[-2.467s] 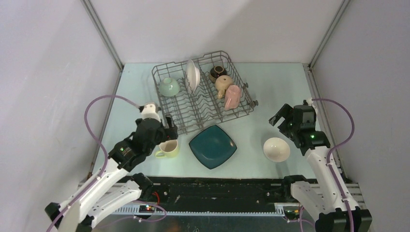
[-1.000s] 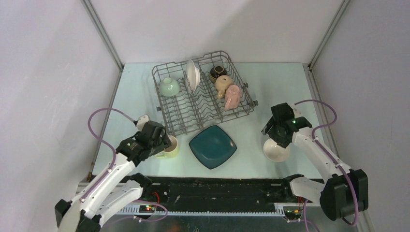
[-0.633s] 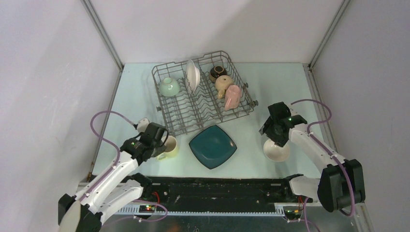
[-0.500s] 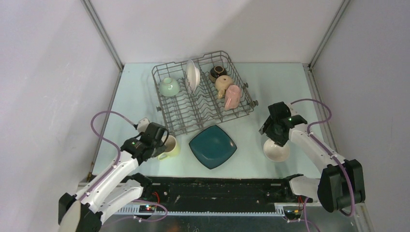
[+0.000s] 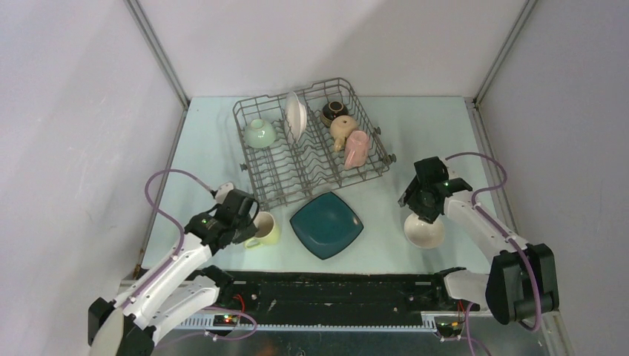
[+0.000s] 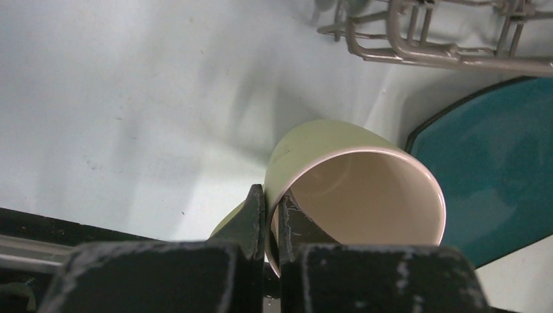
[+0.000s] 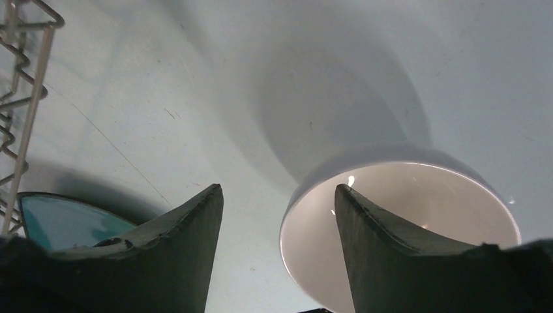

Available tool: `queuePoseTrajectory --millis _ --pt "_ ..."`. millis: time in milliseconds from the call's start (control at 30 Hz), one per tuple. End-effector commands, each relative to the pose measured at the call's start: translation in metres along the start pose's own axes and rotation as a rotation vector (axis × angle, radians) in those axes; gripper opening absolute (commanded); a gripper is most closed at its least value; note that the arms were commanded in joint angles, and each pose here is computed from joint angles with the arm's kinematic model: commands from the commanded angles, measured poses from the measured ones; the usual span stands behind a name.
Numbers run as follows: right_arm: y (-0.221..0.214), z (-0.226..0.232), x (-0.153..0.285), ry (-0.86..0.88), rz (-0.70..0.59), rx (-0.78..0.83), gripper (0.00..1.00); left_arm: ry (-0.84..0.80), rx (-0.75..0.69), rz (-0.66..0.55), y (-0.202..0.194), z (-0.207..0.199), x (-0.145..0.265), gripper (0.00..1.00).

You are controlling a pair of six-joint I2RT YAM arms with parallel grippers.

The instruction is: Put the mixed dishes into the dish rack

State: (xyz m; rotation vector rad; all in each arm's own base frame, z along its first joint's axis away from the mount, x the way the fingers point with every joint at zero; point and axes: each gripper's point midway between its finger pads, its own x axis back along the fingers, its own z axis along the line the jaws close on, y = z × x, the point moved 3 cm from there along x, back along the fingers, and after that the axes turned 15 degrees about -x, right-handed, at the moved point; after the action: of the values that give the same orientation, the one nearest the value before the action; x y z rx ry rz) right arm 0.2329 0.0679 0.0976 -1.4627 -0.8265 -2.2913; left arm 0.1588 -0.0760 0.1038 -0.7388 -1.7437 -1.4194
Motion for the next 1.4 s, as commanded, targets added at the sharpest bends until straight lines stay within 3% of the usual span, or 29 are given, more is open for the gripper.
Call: queuePoseTrajectory --millis 0,133,200,267,300,567,633,700,733,833,1000,1100,1167,1367 --pt "-0.009 0.011 -0.01 0.046 0.051 0.021 0.65 -0.123 -0.067 -0.042 0.015 -0.029 0.011 0.0" --pt "-0.013 0.013 -0.011 0.051 0.057 0.035 0.56 -0.144 -0.1 -0.039 0.013 -0.039 0.011 0.0" --pt "-0.013 0.014 -0.009 0.059 0.055 0.041 0.35 -0.177 -0.111 -0.05 0.013 -0.047 0.01 0.0" --pt "-0.013 0.015 -0.008 0.07 0.057 0.044 0.06 -0.201 -0.123 -0.045 0.011 -0.055 0.008 0.0" --pt "-0.012 0.016 -0.006 0.081 0.057 0.043 0.02 -0.21 -0.133 -0.036 0.009 -0.058 0.007 0.0" --pt "-0.006 0.023 0.005 0.147 0.038 0.051 0.0 -0.209 -0.163 -0.049 0.013 -0.071 0.004 0.0" --pt "-0.007 0.025 0.005 0.159 0.041 0.065 0.12 -0.159 -0.17 -0.067 0.018 -0.064 0.005 0.0" --pt "-0.009 0.031 0.009 0.198 0.043 0.111 0.39 -0.117 -0.177 -0.073 0.02 -0.057 0.007 0.0" --pt "-0.012 0.037 0.014 0.245 0.037 0.16 0.58 -0.104 -0.185 -0.073 0.02 -0.054 0.007 0.0" --pt "-0.019 0.053 0.031 0.36 0.014 0.269 0.77 -0.092 -0.193 -0.072 0.019 -0.052 0.007 0.0" --pt "-0.034 0.076 0.056 0.48 0.034 0.392 0.79 -0.055 -0.2 -0.086 0.022 -0.046 0.006 0.0" --pt "-0.063 0.088 0.06 0.569 0.167 0.492 0.78 -0.045 -0.207 -0.093 0.023 -0.044 0.007 0.0" --pt "-0.085 0.092 0.049 0.579 0.278 0.53 0.78 -0.038 -0.209 -0.097 0.024 -0.043 0.006 0.0" --pt "-0.114 0.096 0.016 0.576 0.409 0.564 0.78 -0.051 -0.214 -0.093 0.021 -0.045 0.002 0.0"
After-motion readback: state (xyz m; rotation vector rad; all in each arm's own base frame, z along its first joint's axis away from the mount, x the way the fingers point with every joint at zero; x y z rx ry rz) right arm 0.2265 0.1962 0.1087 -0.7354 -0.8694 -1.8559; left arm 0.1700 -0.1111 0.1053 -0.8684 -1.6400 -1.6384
